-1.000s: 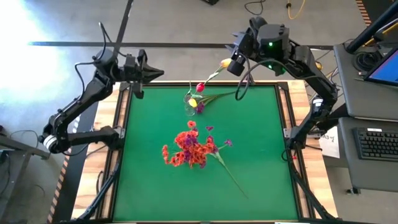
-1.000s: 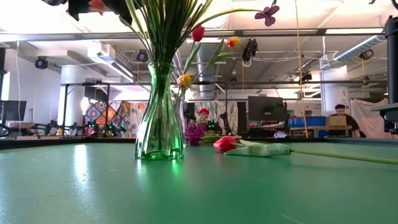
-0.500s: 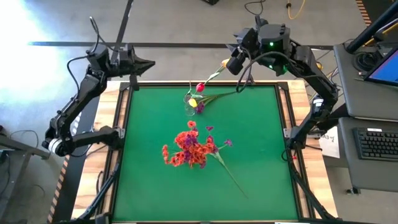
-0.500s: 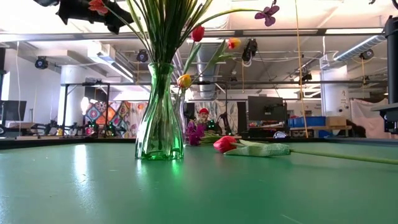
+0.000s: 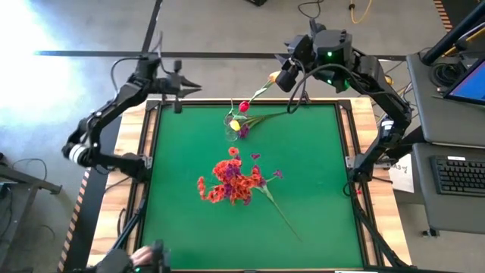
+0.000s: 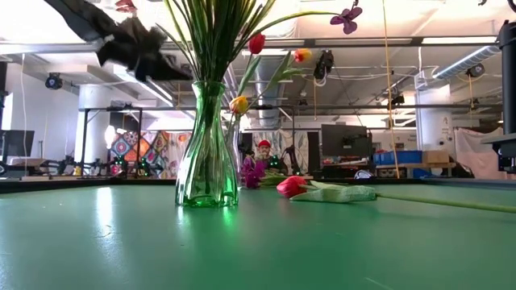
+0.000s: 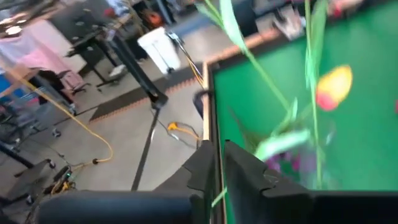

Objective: Sort flowers into vase by color
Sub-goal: Put the yellow tulip into the transparent vase

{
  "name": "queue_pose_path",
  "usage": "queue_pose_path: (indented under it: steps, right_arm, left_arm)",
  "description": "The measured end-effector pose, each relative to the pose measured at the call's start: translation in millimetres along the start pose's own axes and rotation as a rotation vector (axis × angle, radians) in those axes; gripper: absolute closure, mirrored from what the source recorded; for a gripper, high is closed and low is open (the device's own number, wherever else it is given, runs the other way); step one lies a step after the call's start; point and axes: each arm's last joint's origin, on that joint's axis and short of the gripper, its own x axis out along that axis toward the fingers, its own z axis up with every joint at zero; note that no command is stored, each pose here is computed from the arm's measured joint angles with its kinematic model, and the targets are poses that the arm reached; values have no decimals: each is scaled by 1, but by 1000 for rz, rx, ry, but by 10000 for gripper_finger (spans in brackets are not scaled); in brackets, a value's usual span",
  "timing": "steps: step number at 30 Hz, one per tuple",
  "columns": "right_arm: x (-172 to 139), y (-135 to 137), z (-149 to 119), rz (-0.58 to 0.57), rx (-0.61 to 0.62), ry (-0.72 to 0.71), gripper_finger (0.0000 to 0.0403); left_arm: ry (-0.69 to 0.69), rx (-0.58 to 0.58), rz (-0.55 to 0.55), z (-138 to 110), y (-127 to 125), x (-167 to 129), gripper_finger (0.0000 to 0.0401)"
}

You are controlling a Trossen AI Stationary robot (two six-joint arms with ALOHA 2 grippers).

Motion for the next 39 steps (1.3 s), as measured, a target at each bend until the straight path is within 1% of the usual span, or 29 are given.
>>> queue_pose_path:
  steps: [3, 9, 13, 17, 23, 29, 33, 39]
  right_arm:
    - [0, 0, -1, 3, -5, 9, 207]
    - [0, 1, -2, 7, -17, 22, 207]
    - [0, 1, -2, 7, -24, 22, 207]
    - [0, 1, -2, 7, -21, 22, 207]
    - [2, 2, -3, 8, -4, 26, 207]
    - [10, 6, -4, 11, -12, 39, 207]
    - [16, 10, -4, 14, -25, 47, 207]
    - [22, 13, -6, 18, -35, 60, 207]
  left_arm:
    - [30, 66, -49, -20, 0, 13, 347]
    - [56, 105, -120, -48, -1, 35, 278]
    - [44, 133, -121, -60, 1, 49, 240]
    - [27, 161, -119, -69, 2, 63, 214]
    - [7, 198, -118, -85, 2, 82, 205]
    - [15, 227, -145, -100, -2, 92, 204]
    - [5, 227, -171, -104, -6, 103, 204]
    - [-20, 236, -218, -102, -11, 126, 204]
